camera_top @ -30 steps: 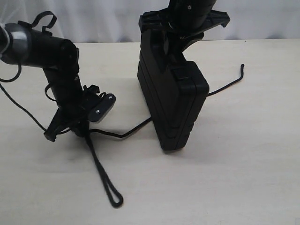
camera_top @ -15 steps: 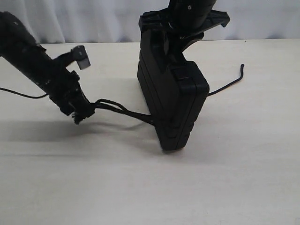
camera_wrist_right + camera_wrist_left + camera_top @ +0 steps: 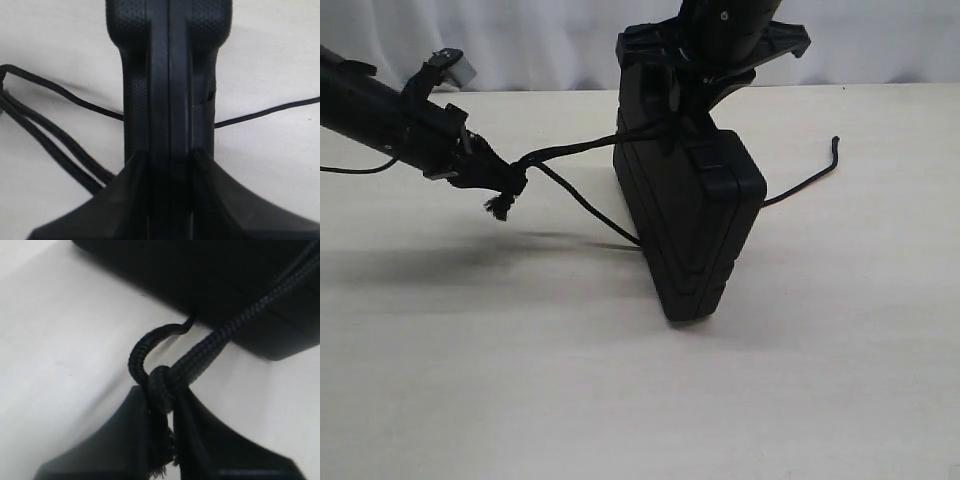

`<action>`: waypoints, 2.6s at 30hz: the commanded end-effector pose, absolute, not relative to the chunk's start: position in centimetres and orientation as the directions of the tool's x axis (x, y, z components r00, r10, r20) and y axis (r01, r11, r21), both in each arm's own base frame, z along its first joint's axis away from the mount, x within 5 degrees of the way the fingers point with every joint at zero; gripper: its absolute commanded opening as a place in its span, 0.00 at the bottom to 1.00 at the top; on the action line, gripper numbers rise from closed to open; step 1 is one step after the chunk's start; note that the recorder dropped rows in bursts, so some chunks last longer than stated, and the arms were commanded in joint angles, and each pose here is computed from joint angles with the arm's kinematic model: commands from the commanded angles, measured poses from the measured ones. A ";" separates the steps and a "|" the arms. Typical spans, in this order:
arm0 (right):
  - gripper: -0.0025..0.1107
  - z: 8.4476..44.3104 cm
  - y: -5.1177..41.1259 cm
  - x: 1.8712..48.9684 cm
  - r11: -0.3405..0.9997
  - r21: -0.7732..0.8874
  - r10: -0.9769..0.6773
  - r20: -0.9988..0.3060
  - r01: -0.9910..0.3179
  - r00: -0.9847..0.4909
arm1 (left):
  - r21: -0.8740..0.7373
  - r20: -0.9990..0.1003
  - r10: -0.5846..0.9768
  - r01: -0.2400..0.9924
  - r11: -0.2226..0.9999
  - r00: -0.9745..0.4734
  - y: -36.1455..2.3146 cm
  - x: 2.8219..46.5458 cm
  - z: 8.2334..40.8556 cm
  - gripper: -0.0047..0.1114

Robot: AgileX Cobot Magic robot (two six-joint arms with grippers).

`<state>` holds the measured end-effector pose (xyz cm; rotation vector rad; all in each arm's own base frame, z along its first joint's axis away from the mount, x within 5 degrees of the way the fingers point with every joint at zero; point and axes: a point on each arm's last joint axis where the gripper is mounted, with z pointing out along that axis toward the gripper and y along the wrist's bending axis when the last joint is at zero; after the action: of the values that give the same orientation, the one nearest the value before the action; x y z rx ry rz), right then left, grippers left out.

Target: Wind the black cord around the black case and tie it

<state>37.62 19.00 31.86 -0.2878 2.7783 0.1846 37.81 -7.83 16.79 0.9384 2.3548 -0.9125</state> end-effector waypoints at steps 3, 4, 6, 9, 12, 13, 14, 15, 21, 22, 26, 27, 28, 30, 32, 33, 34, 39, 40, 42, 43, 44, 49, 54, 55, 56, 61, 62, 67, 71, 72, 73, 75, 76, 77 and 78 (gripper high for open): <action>0.06 33.1 18.8 37.4 0.968 0.085 -0.185 -0.399 -0.238 -0.898 | -0.335 -0.630 0.365 0.663 0.669 -0.686 -7.2 38.9 17.3 0.04; 0.06 33.1 18.8 37.4 0.968 0.085 -0.185 -0.399 -0.238 -0.898 | -0.313 -0.638 0.360 0.656 0.687 -0.681 -7.0 39.1 17.4 0.04; 0.06 33.1 18.8 37.4 0.968 0.085 -0.185 -0.399 -0.238 -0.898 | -0.270 -0.658 0.354 0.648 0.712 -0.664 -6.8 39.3 18.1 0.04; 0.06 33.1 18.8 37.4 0.968 0.085 -0.185 -0.399 -0.238 -0.898 | -0.217 -0.689 0.349 0.640 0.737 -0.636 -6.5 39.4 19.5 0.04; 0.06 33.1 18.8 37.4 0.968 0.085 -0.185 -0.399 -0.238 -0.898 | -0.193 -0.705 0.347 0.638 0.746 -0.619 -6.5 39.4 20.3 0.04; 0.06 33.1 18.8 37.4 0.968 0.085 -0.185 -0.399 -0.238 -0.898 | -0.190 -0.706 0.354 0.646 0.740 -0.614 -6.8 39.3 20.4 0.04; 0.06 33.1 18.8 37.4 0.968 0.085 -0.185 -0.399 -0.238 -0.898 | -0.183 -0.704 0.367 0.655 0.733 -0.608 -7.1 39.2 20.4 0.04; 0.06 33.1 18.8 37.4 0.968 0.085 -0.185 -0.399 -0.238 -0.898 | -0.171 -0.700 0.387 0.667 0.725 -0.600 -7.4 39.1 20.3 0.04; 0.06 33.1 18.8 37.4 0.968 0.085 -0.185 -0.399 -0.238 -0.898 | -0.046 -0.639 0.537 0.724 0.688 -0.551 -10.5 38.4 19.6 0.04; 0.06 33.1 18.8 37.4 0.968 0.085 -0.185 -0.399 -0.238 -0.898 | -0.030 -0.632 0.549 0.724 0.689 -0.548 -10.8 38.4 19.6 0.04; 0.06 33.1 18.8 37.4 0.967 0.084 -0.187 -0.399 -0.239 -0.898 | 0.025 -0.612 0.571 0.708 0.706 -0.548 -11.6 38.3 19.6 0.04; 0.06 33.1 18.8 37.4 0.967 0.084 -0.187 -0.399 -0.239 -0.898 | 0.036 -0.608 0.576 0.706 0.707 -0.546 -11.6 38.3 19.7 0.04; 0.06 33.1 18.8 37.4 0.967 0.084 -0.187 -0.399 -0.239 -0.898 | 0.043 -0.610 0.574 0.700 0.713 -0.547 -11.5 38.2 19.9 0.04; 0.06 33.1 18.8 37.4 0.966 0.082 -0.192 -0.399 -0.243 -0.897 | 0.063 -0.605 0.571 0.681 0.729 -0.555 -11.2 38.1 20.5 0.04; 0.06 33.1 18.8 37.4 0.966 0.081 -0.194 -0.400 -0.246 -0.896 | 0.102 -0.599 0.568 0.649 0.753 -0.564 -10.6 38.0 21.5 0.04; 0.06 33.1 18.8 37.4 0.965 0.080 -0.197 -0.400 -0.248 -0.895 | 0.120 -0.602 0.567 0.638 0.761 -0.563 -10.5 38.0 21.9 0.04; 0.06 33.1 18.8 37.4 0.965 0.079 -0.201 -0.400 -0.252 -0.894 | 0.143 -0.603 0.573 0.632 0.761 -0.554 -10.3 37.9 22.4 0.04; 0.06 33.1 18.8 37.4 0.963 0.080 -0.204 -0.400 -0.256 -0.894 | 0.206 -0.627 0.613 0.657 0.725 -0.480 -11.5 37.0 24.5 0.04; 0.06 33.1 18.8 37.4 0.963 0.080 -0.204 -0.400 -0.256 -0.894 | 0.223 -0.622 0.633 0.671 0.708 -0.461 -11.9 36.8 24.6 0.04; 0.06 33.1 18.8 37.4 0.963 0.080 -0.204 -0.400 -0.256 -0.894 | 0.258 -0.601 0.674 0.694 0.672 -0.429 -12.7 36.5 24.7 0.04; 0.06 33.1 18.8 37.4 0.963 0.080 -0.204 -0.400 -0.256 -0.894 | 0.268 -0.600 0.679 0.693 0.669 -0.423 -13.0 36.4 24.7 0.04; 0.06 33.1 18.8 37.4 0.963 0.080 -0.204 -0.400 -0.256 -0.894 | 0.273 -0.600 0.680 0.691 0.669 -0.421 -13.5 36.3 24.7 0.04; 0.06 33.1 19.0 37.3 0.961 0.103 -0.197 -0.394 -0.256 -0.898 | 0.273 -0.631 0.663 0.685 0.676 -0.403 -15.2 35.9 24.9 0.04; 0.06 33.1 19.0 37.3 0.961 0.107 -0.196 -0.394 -0.256 -0.898 | 0.278 -0.638 0.685 0.723 0.632 -0.353 -17.5 34.9 25.0 0.04; 0.06 33.1 19.0 37.3 0.961 0.107 -0.196 -0.394 -0.256 -0.898 | 0.282 -0.636 0.692 0.732 0.621 -0.342 -17.9 34.7 25.0 0.04; 0.06 33.1 19.0 37.3 0.961 0.107 -0.196 -0.394 -0.256 -0.898 | 0.287 -0.636 0.698 0.738 0.610 -0.329 -18.3 34.5 25.0 0.04; 0.06 33.1 19.0 37.3 0.961 0.107 -0.196 -0.394 -0.256 -0.898 | 0.292 -0.647 0.702 0.753 0.589 -0.298 -19.5 34.0 25.1 0.04; 0.06 33.1 19.0 37.3 0.961 0.107 -0.196 -0.394 -0.256 -0.898 | 0.294 -0.650 0.703 0.757 0.584 -0.290 -19.8 33.8 25.2 0.04; 0.06 33.1 19.0 37.3 0.960 0.106 -0.198 -0.394 -0.258 -0.898 | 0.316 -0.668 0.708 0.776 0.546 -0.227 -21.8 32.9 25.4 0.04; 0.06 33.1 19.0 37.3 0.960 0.105 -0.199 -0.394 -0.259 -0.897 | 0.371 -0.656 0.746 0.812 0.451 -0.115 -23.9 31.6 25.5 0.04; 0.06 33.1 19.0 37.3 0.960 0.105 -0.199 -0.394 -0.259 -0.897 | 0.374 -0.654 0.749 0.814 0.444 -0.108 -24.0 31.5 25.5 0.04; 0.06 33.1 19.0 37.3 0.960 0.104 -0.201 -0.394 -0.261 -0.897 | 0.374 -0.654 0.749 0.814 0.444 -0.108 -24.0 31.5 25.5 0.04; 0.06 33.1 19.0 37.3 0.960 0.104 -0.202 -0.394 -0.262 -0.897 | 0.374 -0.645 0.757 0.818 0.436 -0.109 -24.0 31.5 25.4 0.04; 0.06 33.1 19.0 37.3 0.960 0.104 -0.202 -0.394 -0.262 -0.897 | 0.372 -0.642 0.758 0.820 0.435 -0.110 -24.0 31.4 25.4 0.04; 0.06 33.1 19.0 37.3 0.960 0.104 -0.202 -0.394 -0.262 -0.897 | 0.371 -0.640 0.761 0.822 0.433 -0.112 -23.9 31.4 25.4 0.09; 0.06 33.1 19.0 37.3 0.960 0.104 -0.202 -0.394 -0.262 -0.897 | 0.368 -0.635 0.764 0.825 0.429 -0.114 -23.9 31.4 25.3 0.15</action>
<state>37.32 18.86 31.99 -0.3483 2.7877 0.1662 31.46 -23.99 25.14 1.3446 1.8861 -0.0967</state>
